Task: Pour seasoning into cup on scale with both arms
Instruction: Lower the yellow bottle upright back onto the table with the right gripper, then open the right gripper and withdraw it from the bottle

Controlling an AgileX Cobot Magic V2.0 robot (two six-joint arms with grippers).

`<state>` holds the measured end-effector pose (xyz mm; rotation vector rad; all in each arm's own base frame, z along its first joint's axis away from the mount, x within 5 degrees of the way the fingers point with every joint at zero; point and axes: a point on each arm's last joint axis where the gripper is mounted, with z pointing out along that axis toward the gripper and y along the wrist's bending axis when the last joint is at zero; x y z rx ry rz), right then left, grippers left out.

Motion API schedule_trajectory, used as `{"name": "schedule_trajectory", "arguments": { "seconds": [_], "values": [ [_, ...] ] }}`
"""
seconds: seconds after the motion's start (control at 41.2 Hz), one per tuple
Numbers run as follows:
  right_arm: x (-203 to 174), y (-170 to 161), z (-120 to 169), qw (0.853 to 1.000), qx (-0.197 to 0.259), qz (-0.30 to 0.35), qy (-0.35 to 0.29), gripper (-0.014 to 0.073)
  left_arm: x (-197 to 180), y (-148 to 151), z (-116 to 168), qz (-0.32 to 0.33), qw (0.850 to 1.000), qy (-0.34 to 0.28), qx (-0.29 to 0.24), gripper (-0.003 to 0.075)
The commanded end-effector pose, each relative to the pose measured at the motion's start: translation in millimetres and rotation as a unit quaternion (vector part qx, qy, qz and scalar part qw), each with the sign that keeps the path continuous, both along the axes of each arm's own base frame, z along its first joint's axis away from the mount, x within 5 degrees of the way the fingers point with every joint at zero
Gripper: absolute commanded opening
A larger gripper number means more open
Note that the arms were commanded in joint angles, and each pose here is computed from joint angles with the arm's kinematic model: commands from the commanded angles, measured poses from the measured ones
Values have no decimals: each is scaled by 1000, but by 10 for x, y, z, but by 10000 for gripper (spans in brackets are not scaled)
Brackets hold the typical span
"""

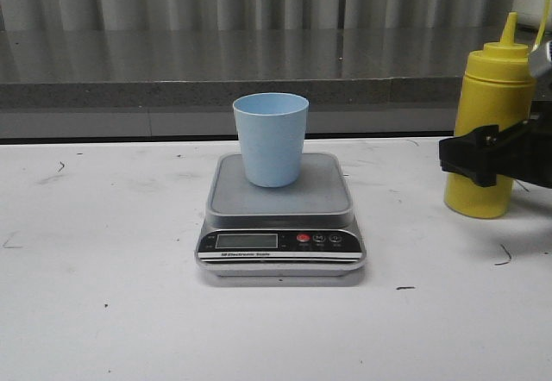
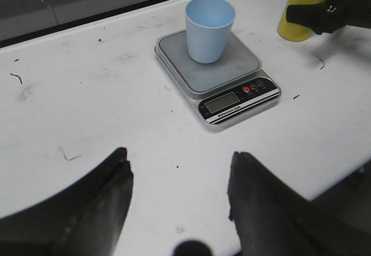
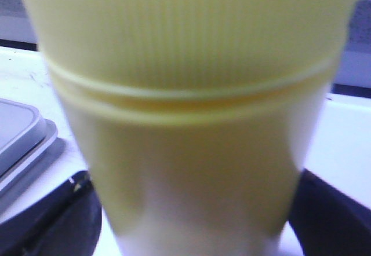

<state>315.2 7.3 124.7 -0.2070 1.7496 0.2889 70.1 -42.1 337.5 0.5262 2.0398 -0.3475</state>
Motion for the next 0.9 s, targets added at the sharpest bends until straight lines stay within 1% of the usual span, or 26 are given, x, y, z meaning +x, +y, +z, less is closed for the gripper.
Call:
{"name": "schedule_trajectory", "arguments": {
  "seconds": [0.0,0.121,0.194,0.267,0.315,0.364,0.412,0.533,0.606,0.655,0.679,0.8,0.873],
  "values": [
    [-103,-41,302,997,13,-23,-72,650,16,-17,133,-3,999,-39,-25,365],
    [-299,-15,352,998,11,-24,-60,650,16,-17,133,-3,999,-39,-25,365],
    [-422,17,384,999,0,-26,-31,650,16,-17,133,-3,999,-39,-25,365],
    [-510,45,404,999,-6,-34,26,646,16,-17,133,-3,999,-39,-25,365],
    [-568,56,408,995,-11,-47,87,643,16,-17,133,-3,999,-39,-25,365],
    [-626,72,455,990,-12,-60,129,643,16,-17,133,-3,999,-39,-25,365],
    [-677,98,513,986,-10,-68,154,643,16,-17,133,-3,999,-39,-25,365],
    [-830,199,748,980,-33,-69,183,643,16,-17,133,-3,999,-39,-25,365],
    [-937,266,886,974,-40,-77,209,643,16,-17,133,-3,999,-39,-25,365],
    [-1016,299,959,968,-55,-83,232,643,16,-17,133,-3,999,-39,-25,365],
    [-1053,332,1032,967,-62,-79,233,643,16,-17,133,-3,999,-39,-25,365],
    [-1250,405,1297,954,-87,-87,275,643,16,-17,133,-3,999,-39,-25,365],
    [-1378,451,1499,951,-97,-78,283,643,16,-17,133,-3,999,-39,-25,365]
  ]
}}
